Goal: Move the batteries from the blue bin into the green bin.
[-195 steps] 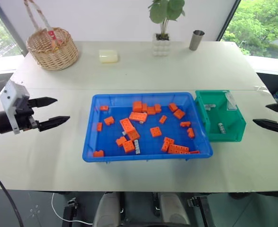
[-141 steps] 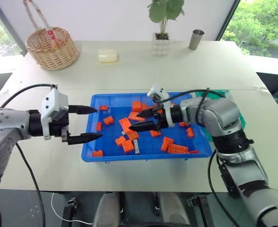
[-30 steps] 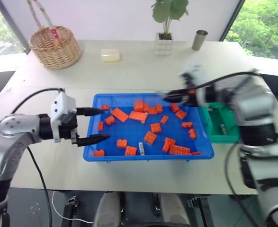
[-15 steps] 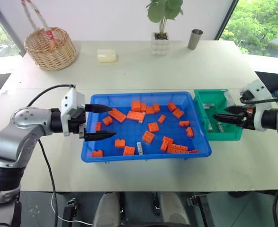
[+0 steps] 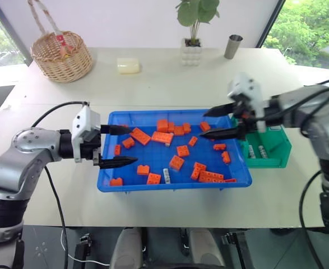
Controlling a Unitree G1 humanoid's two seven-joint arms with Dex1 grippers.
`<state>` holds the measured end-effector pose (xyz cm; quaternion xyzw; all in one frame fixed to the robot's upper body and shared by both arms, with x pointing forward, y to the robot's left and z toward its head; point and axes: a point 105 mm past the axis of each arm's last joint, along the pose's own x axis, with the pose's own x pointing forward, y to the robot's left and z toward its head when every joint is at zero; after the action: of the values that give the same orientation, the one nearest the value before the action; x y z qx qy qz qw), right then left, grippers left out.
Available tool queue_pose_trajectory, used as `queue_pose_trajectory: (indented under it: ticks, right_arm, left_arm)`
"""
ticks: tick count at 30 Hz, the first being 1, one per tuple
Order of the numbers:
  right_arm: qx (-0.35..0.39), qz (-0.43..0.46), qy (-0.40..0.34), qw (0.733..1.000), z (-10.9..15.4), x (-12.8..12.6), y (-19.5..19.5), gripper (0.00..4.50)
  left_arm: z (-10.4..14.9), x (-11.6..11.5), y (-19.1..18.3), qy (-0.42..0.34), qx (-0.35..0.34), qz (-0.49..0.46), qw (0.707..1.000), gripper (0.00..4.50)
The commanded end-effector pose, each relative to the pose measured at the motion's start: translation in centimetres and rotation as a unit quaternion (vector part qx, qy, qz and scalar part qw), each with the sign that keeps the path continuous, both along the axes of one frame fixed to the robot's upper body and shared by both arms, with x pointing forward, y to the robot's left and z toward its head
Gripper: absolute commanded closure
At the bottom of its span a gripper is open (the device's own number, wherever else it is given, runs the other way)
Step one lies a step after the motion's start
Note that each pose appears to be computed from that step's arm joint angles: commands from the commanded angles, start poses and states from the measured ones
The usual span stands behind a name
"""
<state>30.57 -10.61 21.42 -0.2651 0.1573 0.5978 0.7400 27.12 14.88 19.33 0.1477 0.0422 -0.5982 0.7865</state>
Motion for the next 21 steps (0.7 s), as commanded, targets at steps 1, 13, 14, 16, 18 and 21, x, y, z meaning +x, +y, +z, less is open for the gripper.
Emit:
queue_pose_trajectory:
  ticks: [1,13,14,16,18,21]
  right_arm:
    - [-0.051,0.084,-0.031,0.995,-1.8,-0.3,1.3,0.98]
    - [-0.137,0.33,-0.141,0.924,-4.8,-0.7,5.5,0.98]
    - [-0.147,0.349,-0.152,0.913,-5.1,-0.7,5.8,0.98]
    - [-0.164,0.381,-0.162,0.895,-5.8,-0.8,6.1,0.98]
    - [-0.172,0.4,-0.158,0.886,-6.4,-0.9,6.4,0.98]
    - [-0.19,0.426,-0.157,0.871,-7.4,-0.8,6.6,0.98]
  left_arm:
    - [1.2,-0.4,0.3,-0.028,0.001,0.006,1.0,0.0]
    - [1.1,-1.5,1.0,-0.029,0.0,0.036,0.999,0.0]
    - [1.1,-1.5,1.0,-0.028,0.0,0.037,0.999,0.0]
    - [1.1,-1.6,1.0,-0.028,-0.001,0.038,0.999,0.0]
    - [1.1,-1.6,1.0,-0.029,-0.001,0.04,0.999,0.0]
    - [1.2,-1.6,0.9,-0.031,-0.002,0.041,0.999,0.0]
